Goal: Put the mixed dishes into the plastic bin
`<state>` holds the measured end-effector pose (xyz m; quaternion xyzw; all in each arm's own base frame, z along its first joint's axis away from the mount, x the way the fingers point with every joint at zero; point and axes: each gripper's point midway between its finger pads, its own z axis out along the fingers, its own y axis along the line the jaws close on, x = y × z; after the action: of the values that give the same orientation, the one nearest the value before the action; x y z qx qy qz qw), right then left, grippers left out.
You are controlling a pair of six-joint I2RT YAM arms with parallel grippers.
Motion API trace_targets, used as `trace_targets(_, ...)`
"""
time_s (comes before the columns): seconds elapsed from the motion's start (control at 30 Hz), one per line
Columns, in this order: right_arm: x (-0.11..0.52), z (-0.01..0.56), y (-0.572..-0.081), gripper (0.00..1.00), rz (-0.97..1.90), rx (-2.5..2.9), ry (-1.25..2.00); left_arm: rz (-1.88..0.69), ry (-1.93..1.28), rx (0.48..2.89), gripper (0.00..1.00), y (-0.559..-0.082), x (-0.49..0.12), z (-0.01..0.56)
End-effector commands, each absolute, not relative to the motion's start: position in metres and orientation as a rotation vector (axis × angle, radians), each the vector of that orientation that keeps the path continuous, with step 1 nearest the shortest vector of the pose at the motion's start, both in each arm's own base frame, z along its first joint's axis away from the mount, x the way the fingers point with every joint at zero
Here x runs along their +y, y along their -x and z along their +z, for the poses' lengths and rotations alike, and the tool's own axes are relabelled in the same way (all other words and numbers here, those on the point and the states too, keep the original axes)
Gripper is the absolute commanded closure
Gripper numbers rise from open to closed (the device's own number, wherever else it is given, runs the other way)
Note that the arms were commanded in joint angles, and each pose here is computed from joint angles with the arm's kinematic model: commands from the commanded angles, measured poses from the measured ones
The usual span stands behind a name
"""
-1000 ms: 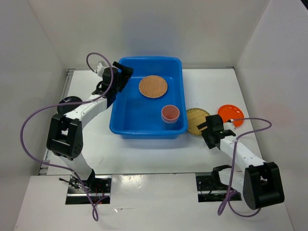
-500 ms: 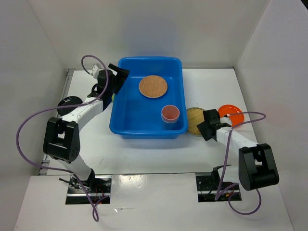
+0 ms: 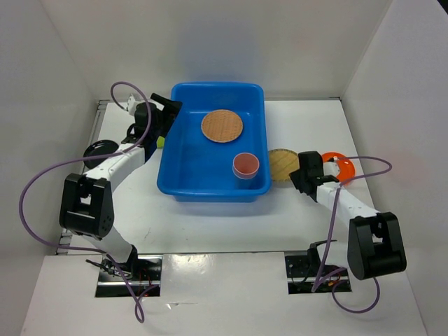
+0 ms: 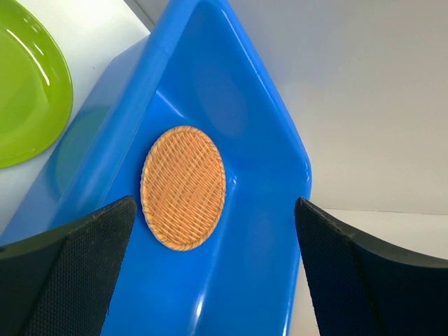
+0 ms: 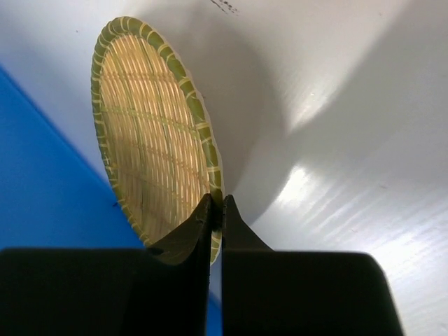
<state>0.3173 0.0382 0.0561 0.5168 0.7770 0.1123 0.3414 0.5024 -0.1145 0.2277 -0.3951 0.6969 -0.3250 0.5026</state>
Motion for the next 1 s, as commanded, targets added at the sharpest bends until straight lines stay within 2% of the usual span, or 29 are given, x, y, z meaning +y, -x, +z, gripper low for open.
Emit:
trace_targets(0.0, 0.028, 0.054, -0.300, 1.00, 0.189, 2.059, -1.319, -0.830, 0.905, 1.614, 0.00, -0.500, -0.113, 0.257)
trace_targets(0.23, 0.016, 0.092, -0.308, 1.00, 0.188, 1.945, -1.272, -0.835, 0.856, 1.618, 0.00, -0.501, -0.113, 0.263)
trace_targets(0.63, 0.002, 0.157, -0.319, 1.00, 0.242, 1.734, -1.131, -0.905, 0.553, 1.742, 0.00, -0.501, -0.122, 0.269)
trace_targets(0.83, 0.011, 0.179, -0.325, 1.00, 0.356, 1.656, -1.083, -0.902, 0.525, 1.768, 0.00, -0.499, -0.115, 0.265)
trace_targets(0.97, 0.008, 0.214, -0.329, 1.00, 0.391, 1.558, -1.052, -0.903, 0.474, 1.758, 0.00, -0.498, -0.113, 0.277)
